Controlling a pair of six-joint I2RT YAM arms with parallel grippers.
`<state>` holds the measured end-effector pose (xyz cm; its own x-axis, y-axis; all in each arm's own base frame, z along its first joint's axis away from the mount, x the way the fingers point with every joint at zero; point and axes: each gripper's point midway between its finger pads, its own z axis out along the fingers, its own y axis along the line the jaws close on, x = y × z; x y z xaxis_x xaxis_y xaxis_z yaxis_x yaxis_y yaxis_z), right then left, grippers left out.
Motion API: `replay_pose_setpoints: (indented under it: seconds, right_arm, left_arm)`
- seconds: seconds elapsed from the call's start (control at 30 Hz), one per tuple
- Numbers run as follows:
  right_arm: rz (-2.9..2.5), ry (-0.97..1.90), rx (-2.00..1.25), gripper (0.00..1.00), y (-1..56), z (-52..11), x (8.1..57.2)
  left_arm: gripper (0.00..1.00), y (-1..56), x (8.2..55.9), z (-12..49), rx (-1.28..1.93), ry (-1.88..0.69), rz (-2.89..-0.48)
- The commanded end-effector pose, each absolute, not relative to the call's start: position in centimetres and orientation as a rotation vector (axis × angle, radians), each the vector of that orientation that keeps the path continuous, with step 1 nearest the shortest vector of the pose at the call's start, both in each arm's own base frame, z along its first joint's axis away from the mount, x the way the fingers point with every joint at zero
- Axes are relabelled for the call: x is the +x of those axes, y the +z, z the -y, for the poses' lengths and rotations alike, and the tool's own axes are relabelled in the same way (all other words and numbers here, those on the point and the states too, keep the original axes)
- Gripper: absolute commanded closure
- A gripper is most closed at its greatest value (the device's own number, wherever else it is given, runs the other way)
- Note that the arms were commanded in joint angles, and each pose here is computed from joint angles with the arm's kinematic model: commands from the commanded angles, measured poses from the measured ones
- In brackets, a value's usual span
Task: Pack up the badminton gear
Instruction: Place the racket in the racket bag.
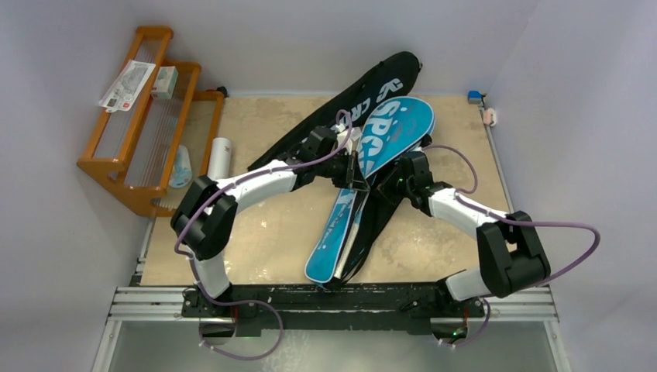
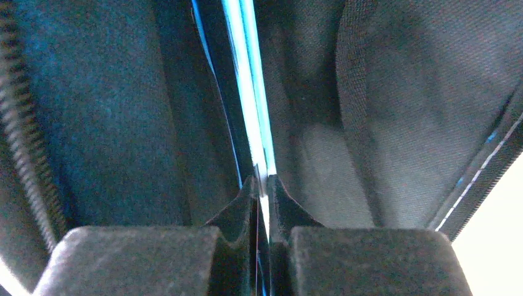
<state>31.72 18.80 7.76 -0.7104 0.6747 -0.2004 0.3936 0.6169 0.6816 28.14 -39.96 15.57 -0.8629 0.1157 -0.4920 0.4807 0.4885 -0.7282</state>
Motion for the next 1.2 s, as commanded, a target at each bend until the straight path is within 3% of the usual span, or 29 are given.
replay_pose_setpoints:
  seconds: [0.0, 0.27, 0.4, 0.5, 0.63, 0.73, 0.97, 1.17]
  right_arm:
    - [-2.068, 0.956, 0.853, 1.00, 12.5, -18.7, 37.8]
    - [-2.046, 1.015, 0.837, 1.00, 11.4, -19.9, 38.7]
    - [-2.154, 1.004, 0.802, 0.99, 8.3, -21.4, 38.0]
    - [-2.213, 0.988, 0.725, 0.88, 7.0, -21.7, 37.2]
    - [-2.235, 0.928, 0.691, 0.52, 6.4, -20.7, 36.0]
    - [-2.288, 0.919, 0.690, 0.40, 6.2, -20.4, 34.5]
    - [-2.350, 0.773, 0.675, 0.41, 6.5, -18.2, 32.9]
    - [-2.542, 0.301, 0.862, 0.42, 3.8, -13.5, 31.1]
  left_arm:
    - [1.00, 21.2, 22.3, 41.0, 0.686, -1.713, -2.267]
    - [1.00, 20.7, 20.2, 42.2, 0.746, -1.859, -2.256]
    - [1.00, 18.9, 21.6, 42.3, 0.714, -1.723, -2.303]
    - [1.00, 15.5, 23.7, 41.4, 0.665, -1.469, -2.402]
    - [0.92, 11.2, 26.0, 39.4, 0.587, -1.162, -2.489]
    - [0.82, 9.3, 26.7, 38.1, 0.550, -1.035, -2.515]
    - [0.77, 7.7, 27.7, 36.1, 0.528, -0.865, -2.517]
    - [0.75, 6.3, 27.9, 35.8, 0.560, -0.805, -2.546]
